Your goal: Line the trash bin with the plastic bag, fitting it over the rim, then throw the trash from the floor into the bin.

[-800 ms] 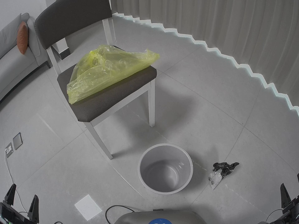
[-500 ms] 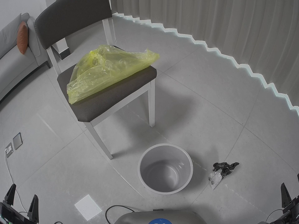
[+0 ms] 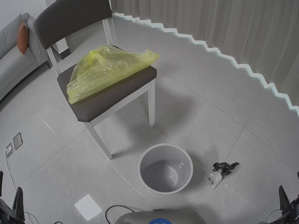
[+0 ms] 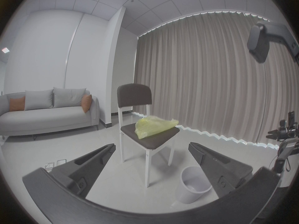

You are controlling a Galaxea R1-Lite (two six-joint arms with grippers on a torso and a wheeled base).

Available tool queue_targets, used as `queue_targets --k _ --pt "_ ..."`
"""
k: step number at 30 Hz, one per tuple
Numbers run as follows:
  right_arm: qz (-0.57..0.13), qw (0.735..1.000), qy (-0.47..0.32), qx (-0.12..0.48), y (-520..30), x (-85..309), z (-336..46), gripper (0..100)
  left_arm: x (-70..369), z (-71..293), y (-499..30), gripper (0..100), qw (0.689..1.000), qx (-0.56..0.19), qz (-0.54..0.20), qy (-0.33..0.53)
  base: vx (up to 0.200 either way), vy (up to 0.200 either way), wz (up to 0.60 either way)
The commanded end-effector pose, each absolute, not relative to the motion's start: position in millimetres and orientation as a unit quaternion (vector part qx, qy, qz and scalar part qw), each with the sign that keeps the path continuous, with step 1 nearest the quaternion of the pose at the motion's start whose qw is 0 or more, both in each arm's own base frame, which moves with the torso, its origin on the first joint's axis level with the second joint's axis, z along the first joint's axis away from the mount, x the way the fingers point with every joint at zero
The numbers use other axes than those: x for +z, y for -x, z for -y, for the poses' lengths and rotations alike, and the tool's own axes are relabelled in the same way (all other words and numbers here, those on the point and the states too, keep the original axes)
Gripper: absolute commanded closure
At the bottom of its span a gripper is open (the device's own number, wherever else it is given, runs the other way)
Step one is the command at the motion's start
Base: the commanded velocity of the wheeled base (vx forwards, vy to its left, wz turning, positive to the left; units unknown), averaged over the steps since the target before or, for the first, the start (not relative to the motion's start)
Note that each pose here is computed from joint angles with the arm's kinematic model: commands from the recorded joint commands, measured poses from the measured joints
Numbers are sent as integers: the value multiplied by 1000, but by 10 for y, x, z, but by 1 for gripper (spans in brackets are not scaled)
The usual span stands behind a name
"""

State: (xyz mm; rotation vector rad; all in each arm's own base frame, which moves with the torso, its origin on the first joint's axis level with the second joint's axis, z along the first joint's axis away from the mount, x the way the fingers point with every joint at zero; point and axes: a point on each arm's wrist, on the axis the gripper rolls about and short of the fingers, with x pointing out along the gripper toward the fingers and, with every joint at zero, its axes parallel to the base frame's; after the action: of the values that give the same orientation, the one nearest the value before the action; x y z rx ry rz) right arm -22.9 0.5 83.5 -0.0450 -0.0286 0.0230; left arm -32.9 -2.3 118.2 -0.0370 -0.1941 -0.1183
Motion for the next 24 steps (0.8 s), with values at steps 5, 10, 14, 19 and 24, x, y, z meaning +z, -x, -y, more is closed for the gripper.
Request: queue_targets --k 5,10,14,19,24 --pt "89 981 -95 140 437 1749 -51 0 1560 35 254 0 992 -105 64 22 0 0 0" --pt "35 990 -44 133 -6 2390 -56 0 1958 44 -83 0 994 -105 8 2 0 0 0" --pt "19 991 -30 130 -273 2611 -58 0 2128 50 -343 0 993 -106 -24 -46 0 0 0" --pt "20 991 -36 125 -561 2772 -58 0 2232 60 -987 0 981 -112 -108 -117 0 0 0" --pt "2 996 -39 86 -679 2737 -41 0 2083 61 -1619 0 970 -101 -169 -143 0 0 0"
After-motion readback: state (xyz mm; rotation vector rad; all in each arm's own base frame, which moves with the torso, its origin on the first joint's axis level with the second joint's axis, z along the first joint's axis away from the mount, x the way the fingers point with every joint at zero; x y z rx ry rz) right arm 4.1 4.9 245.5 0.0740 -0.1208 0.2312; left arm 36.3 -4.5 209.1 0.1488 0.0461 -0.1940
